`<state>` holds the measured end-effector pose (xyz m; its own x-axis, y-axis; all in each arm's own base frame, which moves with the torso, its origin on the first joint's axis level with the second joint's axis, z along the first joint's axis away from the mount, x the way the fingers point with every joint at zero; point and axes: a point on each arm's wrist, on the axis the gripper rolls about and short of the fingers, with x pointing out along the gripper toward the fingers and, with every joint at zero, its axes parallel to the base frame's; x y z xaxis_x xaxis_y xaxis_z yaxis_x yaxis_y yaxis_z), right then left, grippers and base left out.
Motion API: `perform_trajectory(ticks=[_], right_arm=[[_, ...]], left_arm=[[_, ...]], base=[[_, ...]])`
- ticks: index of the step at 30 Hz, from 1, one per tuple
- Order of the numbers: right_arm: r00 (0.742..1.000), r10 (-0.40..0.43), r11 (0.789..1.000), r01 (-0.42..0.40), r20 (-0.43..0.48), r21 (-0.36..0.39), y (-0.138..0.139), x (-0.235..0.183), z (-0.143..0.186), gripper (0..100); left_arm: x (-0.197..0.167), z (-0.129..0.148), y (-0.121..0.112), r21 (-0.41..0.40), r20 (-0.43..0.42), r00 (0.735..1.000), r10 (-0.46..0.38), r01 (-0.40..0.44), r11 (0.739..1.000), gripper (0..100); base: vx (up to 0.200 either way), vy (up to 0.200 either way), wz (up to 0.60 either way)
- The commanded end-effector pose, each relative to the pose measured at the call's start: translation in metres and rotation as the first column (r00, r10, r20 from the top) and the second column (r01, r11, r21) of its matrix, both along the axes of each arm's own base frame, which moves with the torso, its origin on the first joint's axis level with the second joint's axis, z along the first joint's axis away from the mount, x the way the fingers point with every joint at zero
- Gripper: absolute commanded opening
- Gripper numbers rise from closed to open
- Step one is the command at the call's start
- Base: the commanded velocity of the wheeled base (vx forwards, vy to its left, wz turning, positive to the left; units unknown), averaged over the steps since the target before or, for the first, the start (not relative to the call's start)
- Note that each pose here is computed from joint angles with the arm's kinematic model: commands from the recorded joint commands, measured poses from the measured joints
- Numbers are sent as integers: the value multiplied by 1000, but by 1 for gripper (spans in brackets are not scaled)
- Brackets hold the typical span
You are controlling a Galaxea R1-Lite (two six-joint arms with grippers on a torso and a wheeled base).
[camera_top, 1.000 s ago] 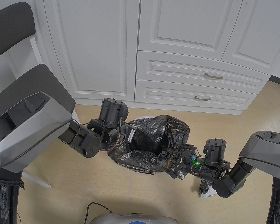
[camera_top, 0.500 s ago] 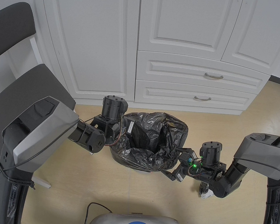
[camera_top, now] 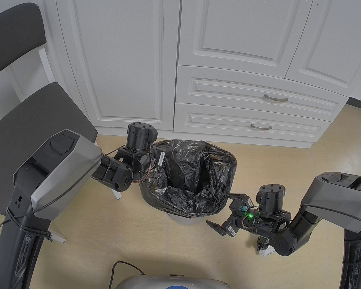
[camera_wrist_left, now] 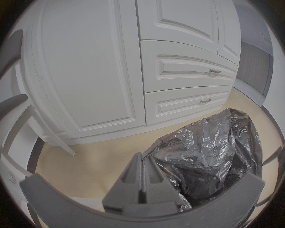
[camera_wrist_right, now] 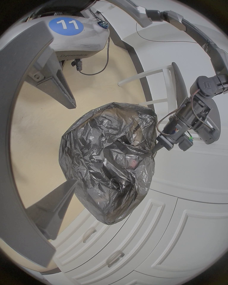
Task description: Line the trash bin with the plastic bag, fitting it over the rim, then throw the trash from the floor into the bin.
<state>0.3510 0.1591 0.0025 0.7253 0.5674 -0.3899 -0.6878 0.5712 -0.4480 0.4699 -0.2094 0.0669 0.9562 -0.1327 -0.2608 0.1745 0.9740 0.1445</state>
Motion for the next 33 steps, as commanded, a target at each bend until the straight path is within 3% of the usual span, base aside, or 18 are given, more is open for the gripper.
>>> perform_trajectory(ticks=[1,5,10,21,26,33], right_arm=[[1000,1,1000,-1,-1,-1,0,0,-1,100],[1000,-1,1000,1,1,1,0,0,0,100],[1000,-3,1000,3,2,2,0,2,-1,100],[1000,-5,1000,5,12,8,0,3,2,100],[1000,-5,1000,5,12,8,0,3,2,100],[1000,-5,1000,5,11,7,0,3,2,100]], left_arm=[[8,-19,-3,7,-13,1000,1,-1,1000,0],[20,-18,-5,-14,30,1000,8,-7,1000,0],[20,-15,-5,-8,22,1000,5,-5,1000,0],[28,23,10,-44,110,993,37,-33,999,0],[33,19,12,-47,114,992,47,-42,998,0],[36,-19,6,-18,50,998,37,-36,999,0]], base=[[0,0,0],[0,0,0],[0,0,0],[0,0,0],[0,0,0],[0,0,0]])
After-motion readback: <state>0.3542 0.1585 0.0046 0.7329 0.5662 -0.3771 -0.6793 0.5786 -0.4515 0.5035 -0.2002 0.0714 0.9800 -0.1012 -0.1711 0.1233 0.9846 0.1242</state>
